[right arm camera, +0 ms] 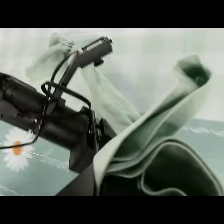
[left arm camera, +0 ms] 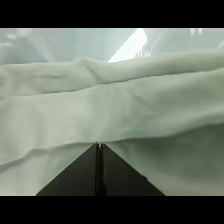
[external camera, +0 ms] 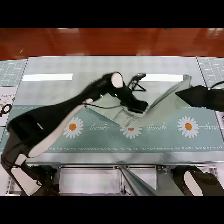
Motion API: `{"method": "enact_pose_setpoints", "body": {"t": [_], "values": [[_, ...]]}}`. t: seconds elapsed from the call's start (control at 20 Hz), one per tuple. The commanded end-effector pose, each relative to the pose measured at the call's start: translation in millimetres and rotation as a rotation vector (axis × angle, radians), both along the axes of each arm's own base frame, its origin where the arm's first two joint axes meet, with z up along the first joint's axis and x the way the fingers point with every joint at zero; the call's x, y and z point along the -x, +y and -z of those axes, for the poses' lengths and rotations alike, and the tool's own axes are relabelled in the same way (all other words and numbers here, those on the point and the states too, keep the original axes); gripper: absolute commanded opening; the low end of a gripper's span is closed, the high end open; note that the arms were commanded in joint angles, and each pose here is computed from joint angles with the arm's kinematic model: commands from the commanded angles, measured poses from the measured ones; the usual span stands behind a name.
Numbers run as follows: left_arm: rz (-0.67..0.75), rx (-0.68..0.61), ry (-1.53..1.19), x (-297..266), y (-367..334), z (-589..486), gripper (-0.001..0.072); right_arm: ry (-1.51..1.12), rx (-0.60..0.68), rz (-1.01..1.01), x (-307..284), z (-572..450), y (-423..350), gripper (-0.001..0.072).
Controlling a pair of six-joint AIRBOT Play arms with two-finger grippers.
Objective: Fold the shirts.
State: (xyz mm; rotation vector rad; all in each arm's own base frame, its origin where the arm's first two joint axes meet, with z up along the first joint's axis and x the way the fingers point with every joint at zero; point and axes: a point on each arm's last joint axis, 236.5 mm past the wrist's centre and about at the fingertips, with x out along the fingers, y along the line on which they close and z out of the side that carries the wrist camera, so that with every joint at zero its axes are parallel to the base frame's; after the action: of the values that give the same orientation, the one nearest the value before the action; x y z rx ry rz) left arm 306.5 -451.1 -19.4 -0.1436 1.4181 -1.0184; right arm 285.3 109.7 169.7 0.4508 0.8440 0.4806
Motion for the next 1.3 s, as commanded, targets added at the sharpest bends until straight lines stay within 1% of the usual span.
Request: {"method": "enact_pose_setpoints", "body": {"t": [0.0, 0.1, 0.2, 0.35, 0.5, 0.65, 0.8, 0.9, 1.1, 1.15, 1.2, 1.25], "values": [[-0.129, 0.019, -0.027, -56, 73, -43, 0.0015, -0.026, -0.145, -0.083, -29, -10, 40, 0.0027], [-0.254, 0.033, -0.093, -85, 138, -77, 0.0016, -0.023, -0.167, -0.179, -51, -6, 89, 0.0027], [-0.353, 0.014, -0.169, -93, 202, -102, 0.0015, -0.008, -0.172, -0.277, -71, 2, 145, 0.0027], [-0.492, 0.007, -0.257, -80, 279, -128, 0.0016, 0.04, -0.166, -0.384, -100, 32, 220, 0.0027], [-0.627, -0.007, -0.321, -54, 335, -137, 0.0016, 0.121, -0.179, -0.436, -121, 75, 269, 0.0027], [-0.692, -0.021, -0.337, -22, 357, -128, 0.0016, 0.163, -0.182, -0.443, -140, 109, 289, 0.0027], [-0.696, -0.028, -0.308, 3, 356, -109, 0.0016, 0.19, -0.191, -0.43, -155, 129, 298, 0.0027], [-0.697, -0.036, -0.276, 10, 355, -95, 0.0016, 0.194, -0.193, -0.413, -162, 136, 300, 0.0027], [-0.742, -0.041, -0.272, 5, 360, -78, 0.0016, 0.189, -0.221, -0.359, -176, 141, 304, 0.003], [-0.755, -0.043, -0.276, 2, 361, -75, 0.0016, 0.188, -0.239, -0.35, -176, 139, 308, 0.017], [-0.769, -0.044, -0.286, -1, 363, -74, 0.0016, 0.19, -0.258, -0.356, -174, 136, 313, 0.0421], [-0.783, -0.044, -0.3, -6, 366, -74, 0.0016, 0.201, -0.268, -0.371, -169, 134, 315, 0.041]]}}
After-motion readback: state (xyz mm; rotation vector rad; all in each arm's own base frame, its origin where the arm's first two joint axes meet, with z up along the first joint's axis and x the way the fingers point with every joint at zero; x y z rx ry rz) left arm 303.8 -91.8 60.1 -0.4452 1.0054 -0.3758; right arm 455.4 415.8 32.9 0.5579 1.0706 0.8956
